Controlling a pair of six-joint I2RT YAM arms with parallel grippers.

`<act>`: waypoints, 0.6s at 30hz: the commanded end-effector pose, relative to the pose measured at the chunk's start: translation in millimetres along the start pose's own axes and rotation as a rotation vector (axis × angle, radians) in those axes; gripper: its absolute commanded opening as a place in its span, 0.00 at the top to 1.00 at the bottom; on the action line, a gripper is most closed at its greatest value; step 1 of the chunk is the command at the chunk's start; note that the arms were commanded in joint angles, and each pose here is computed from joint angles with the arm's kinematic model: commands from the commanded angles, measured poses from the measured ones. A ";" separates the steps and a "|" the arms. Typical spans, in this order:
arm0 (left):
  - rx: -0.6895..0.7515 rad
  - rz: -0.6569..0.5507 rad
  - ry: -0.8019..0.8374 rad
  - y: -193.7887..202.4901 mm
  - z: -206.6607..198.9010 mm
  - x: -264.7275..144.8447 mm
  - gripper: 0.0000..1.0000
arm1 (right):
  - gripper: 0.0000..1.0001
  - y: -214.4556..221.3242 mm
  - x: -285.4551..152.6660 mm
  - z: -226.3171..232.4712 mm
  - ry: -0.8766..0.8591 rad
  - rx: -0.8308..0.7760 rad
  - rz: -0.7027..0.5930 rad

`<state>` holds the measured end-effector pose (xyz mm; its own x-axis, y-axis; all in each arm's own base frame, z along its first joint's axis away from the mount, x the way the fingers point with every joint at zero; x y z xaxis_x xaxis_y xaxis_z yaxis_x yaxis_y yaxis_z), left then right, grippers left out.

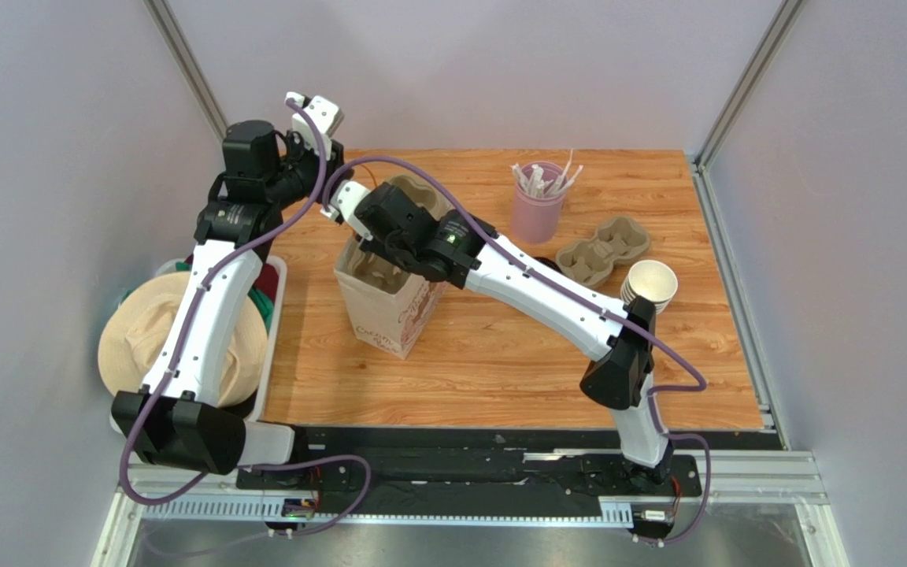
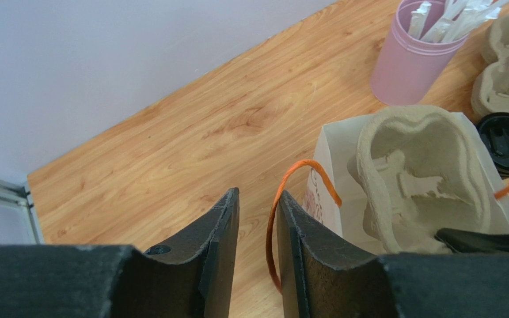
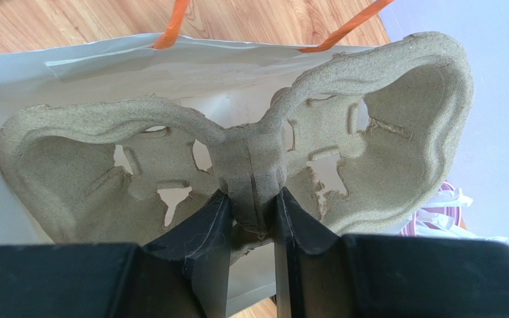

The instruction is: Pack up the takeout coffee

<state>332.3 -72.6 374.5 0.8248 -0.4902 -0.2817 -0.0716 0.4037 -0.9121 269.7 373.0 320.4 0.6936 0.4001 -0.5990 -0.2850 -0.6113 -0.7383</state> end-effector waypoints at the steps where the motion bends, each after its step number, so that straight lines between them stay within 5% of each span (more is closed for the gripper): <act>1: -0.025 -0.021 -0.070 -4.3 4.6 -3.3 0.64 | 0.75 -4.9 -2.4 0.7 0.040 -0.052 -0.003; 18: -0.060 -0.057 -0.052 2.5 -5.1 -6.2 0.66 | 0.75 12.0 9.6 20.2 -0.082 -0.051 0.100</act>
<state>334.1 -71.3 351.1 0.8358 -0.4542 -0.3085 -0.1389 0.3686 -0.9191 263.0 376.6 296.9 0.6401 0.3514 -0.6832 -0.3062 -0.6988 -0.6464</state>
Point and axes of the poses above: each gripper's point midway between its finger pads, its own x axis out along the fingers, its own z axis along the line the jaws close on, y = z × x, the point moved 8 cm from there along -x, back along the fingers, and after that the axes turned 11 degrees about x, right-handed, at the moved point
